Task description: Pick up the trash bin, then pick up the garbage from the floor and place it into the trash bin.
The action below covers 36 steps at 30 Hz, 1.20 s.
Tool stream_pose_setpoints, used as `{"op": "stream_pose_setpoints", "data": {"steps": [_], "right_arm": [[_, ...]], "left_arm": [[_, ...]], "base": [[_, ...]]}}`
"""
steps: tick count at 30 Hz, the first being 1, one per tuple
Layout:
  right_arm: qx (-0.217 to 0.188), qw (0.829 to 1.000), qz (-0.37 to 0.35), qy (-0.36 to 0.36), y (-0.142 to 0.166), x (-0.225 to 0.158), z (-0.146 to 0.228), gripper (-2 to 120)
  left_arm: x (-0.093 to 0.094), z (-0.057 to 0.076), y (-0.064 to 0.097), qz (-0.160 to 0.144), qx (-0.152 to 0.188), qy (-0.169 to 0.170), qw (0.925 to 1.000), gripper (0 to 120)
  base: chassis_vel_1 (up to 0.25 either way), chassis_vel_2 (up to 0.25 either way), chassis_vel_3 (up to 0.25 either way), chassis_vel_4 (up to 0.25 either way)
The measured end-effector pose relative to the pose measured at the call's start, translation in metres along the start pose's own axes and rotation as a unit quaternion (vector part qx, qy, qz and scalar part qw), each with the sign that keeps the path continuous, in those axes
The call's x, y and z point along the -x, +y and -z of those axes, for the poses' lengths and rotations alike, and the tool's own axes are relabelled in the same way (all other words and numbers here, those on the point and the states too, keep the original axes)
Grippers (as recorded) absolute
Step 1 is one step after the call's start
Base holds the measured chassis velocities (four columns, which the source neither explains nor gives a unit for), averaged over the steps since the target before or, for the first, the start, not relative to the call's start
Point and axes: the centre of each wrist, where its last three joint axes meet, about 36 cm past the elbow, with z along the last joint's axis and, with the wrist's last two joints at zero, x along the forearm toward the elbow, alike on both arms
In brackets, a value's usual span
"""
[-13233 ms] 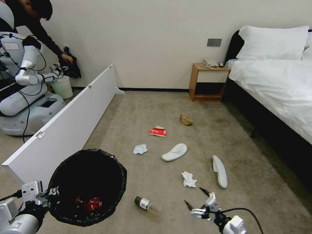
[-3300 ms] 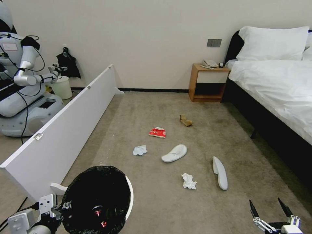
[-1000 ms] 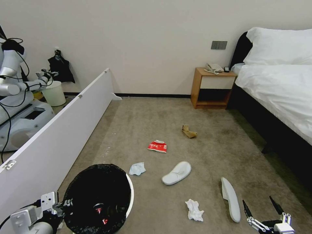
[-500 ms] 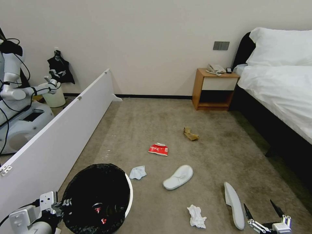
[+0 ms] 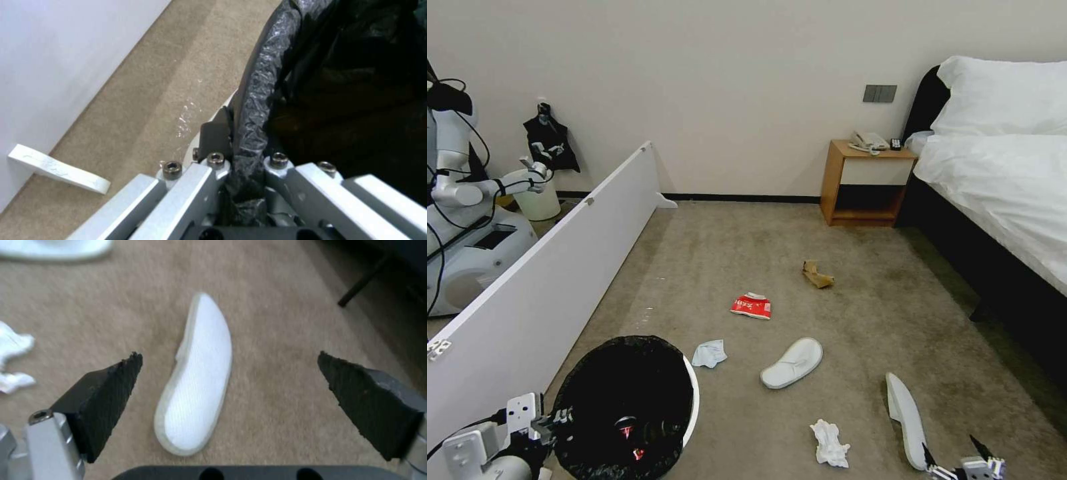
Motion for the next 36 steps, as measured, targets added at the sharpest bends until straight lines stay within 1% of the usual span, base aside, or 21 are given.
{"op": "stream_pose_setpoints", "data": {"steps": [4,14,21,28,36], "right_arm": [[0.003,1.0,-0.005,0.013,0.003,0.011,-0.001,100],[0.03,0.998,-0.001,0.047,0.017,0.043,0.005,100],[0.036,0.998,0.004,0.055,0.024,0.054,0.005,100],[0.033,0.997,0.01,0.064,0.029,0.062,0.004,100],[0.018,0.996,0.006,0.089,0.037,0.071,0.003,100]], "left_arm": [[-0.001,0.0,0.0,0.001,0.0,-0.001,1.0,2],[-0.004,0.001,-0.004,0.001,-0.001,-0.003,1.0,2],[-0.004,0.002,-0.004,0.002,0.0,-0.003,1.0,2],[-0.004,0.002,-0.005,0.002,0.0,-0.004,1.0,2],[-0.004,0.002,-0.005,0.002,-0.001,-0.005,1.0,2]], "base": [[0.0,0.0,0.0,0.0],[0.0,0.0,0.0,0.0],[0.0,0.0,0.0,0.0],[0.0,0.0,0.0,0.0],[0.0,0.0,0.0,0.0]]}}
